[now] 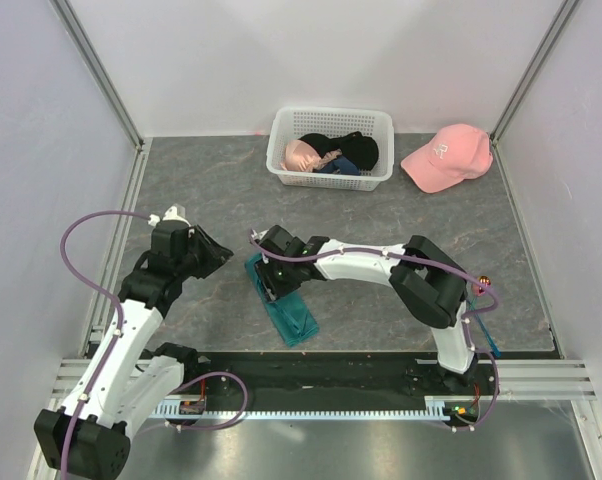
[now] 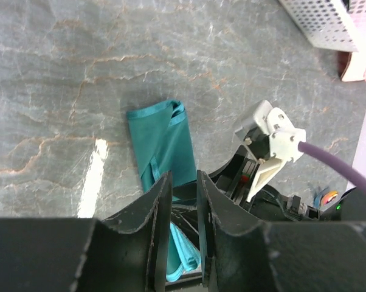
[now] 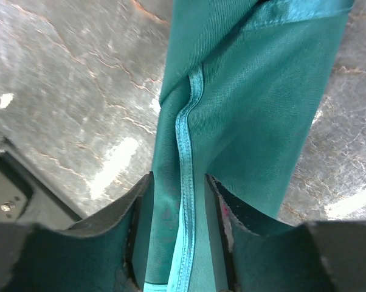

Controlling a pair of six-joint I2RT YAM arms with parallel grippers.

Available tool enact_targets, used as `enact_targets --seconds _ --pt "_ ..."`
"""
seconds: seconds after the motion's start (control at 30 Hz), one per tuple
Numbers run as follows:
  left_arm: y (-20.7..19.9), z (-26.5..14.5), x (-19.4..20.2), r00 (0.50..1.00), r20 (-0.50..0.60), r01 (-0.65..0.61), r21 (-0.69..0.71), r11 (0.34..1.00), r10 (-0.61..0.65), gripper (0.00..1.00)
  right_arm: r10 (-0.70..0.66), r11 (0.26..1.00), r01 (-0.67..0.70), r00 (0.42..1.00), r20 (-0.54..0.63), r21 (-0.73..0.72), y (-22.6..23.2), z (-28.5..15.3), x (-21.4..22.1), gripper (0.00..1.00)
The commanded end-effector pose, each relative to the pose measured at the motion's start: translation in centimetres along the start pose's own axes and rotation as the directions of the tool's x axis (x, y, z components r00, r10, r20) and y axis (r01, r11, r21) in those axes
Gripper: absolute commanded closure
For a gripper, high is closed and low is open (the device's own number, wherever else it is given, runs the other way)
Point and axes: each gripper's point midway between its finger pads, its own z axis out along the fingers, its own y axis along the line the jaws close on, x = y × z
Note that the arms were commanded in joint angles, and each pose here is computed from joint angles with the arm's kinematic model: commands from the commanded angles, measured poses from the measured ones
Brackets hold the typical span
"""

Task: Fold the napkin into a case and place the utensils inside
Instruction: Pick up the smaller rectangle-folded napkin from the center of the board.

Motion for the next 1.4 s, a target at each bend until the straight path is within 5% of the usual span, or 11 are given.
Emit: enact_targets --seconds 0.0,0.3,0.7,0.8,1.13,1.37 --pt "-0.9 -0.8 -0.4 1.0 -0.003 0.024 0.026 0.999 -0.024 0.7 -0.05 0.997 0.05 0.999 -0.001 0.061 -0.3 0.7 -0.2 0.52" --pt "-1.3 -1.5 -1.0 1.0 0.019 0.008 0.041 0.999 -0.009 0.7 -0.103 0.984 0.107 0.994 -0.041 0.145 0.3 1.8 1.1 0.41" --pt "-1.4 -3.7 -2.7 0.993 0.114 0.038 0.036 0.999 -0.042 0.69 -0.106 0.904 0.124 0.992 -0.067 0.409 -2.5 3.1 3.5 0.48" --pt "-1.4 -4.9 -3.7 0.985 0.171 0.033 0.027 0.999 -0.037 0.67 -0.115 0.883 0.136 0.991 -0.072 0.45 -3.0 3.2 3.6 0.53" --pt "-1.5 -6.3 -4.4 0.979 0.203 0.004 0.023 1.0 -0.008 0.67 -0.127 0.877 0.132 0.991 -0.043 0.462 -2.1 2.3 2.6 0.94" --pt "-1.1 -5.0 -3.4 0.99 0.137 -0.029 0.003 1.0 0.028 0.68 -0.101 0.976 0.095 0.995 0.019 0.198 3.8 -0.7 -0.4 1.0"
